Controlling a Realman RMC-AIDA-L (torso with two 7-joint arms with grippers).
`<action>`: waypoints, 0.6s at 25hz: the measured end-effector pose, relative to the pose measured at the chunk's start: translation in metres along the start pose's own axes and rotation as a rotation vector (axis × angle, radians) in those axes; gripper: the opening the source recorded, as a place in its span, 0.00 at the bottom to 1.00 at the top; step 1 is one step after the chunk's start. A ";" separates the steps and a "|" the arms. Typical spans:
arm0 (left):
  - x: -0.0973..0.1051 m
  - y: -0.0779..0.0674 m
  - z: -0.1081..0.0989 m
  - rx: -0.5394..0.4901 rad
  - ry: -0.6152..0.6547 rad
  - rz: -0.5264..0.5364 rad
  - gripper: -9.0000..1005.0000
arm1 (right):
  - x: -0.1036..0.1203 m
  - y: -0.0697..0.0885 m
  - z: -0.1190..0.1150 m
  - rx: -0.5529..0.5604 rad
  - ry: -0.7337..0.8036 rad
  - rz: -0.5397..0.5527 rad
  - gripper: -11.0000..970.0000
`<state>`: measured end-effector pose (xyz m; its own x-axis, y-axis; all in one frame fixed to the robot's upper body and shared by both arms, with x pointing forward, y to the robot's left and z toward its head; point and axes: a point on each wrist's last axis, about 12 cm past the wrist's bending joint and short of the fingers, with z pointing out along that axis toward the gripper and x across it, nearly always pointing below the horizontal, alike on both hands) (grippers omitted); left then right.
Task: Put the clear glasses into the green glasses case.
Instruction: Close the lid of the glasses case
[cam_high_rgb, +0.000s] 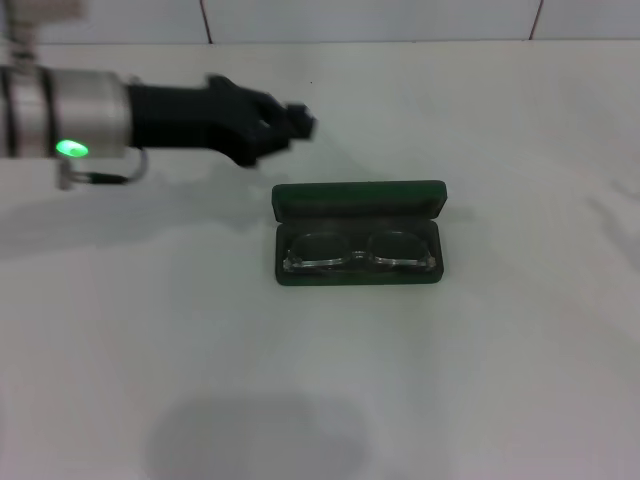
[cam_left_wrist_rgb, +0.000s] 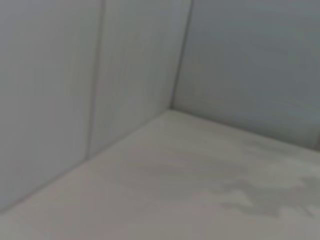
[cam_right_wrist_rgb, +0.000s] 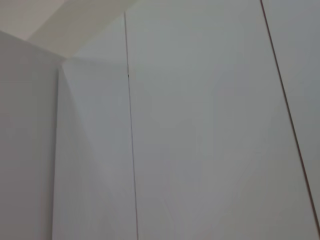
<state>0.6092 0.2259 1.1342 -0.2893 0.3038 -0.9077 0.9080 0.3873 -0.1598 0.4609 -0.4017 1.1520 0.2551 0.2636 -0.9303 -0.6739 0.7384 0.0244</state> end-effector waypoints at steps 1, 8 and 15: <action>0.002 -0.004 0.010 0.010 0.017 0.009 0.18 | 0.000 0.001 -0.002 0.004 0.003 0.003 0.37; 0.011 -0.019 0.046 0.080 0.065 0.031 0.18 | 0.005 0.004 -0.010 0.020 0.014 0.027 0.37; 0.007 -0.019 0.050 0.076 0.020 0.016 0.19 | 0.010 0.006 -0.014 0.032 0.020 0.049 0.37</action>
<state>0.6045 0.1774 1.1114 -0.2802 0.3272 -0.9025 0.9327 0.3152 -0.1754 0.4496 -0.4038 1.1374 0.2084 0.2879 -0.9347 -0.6629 0.7443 0.0815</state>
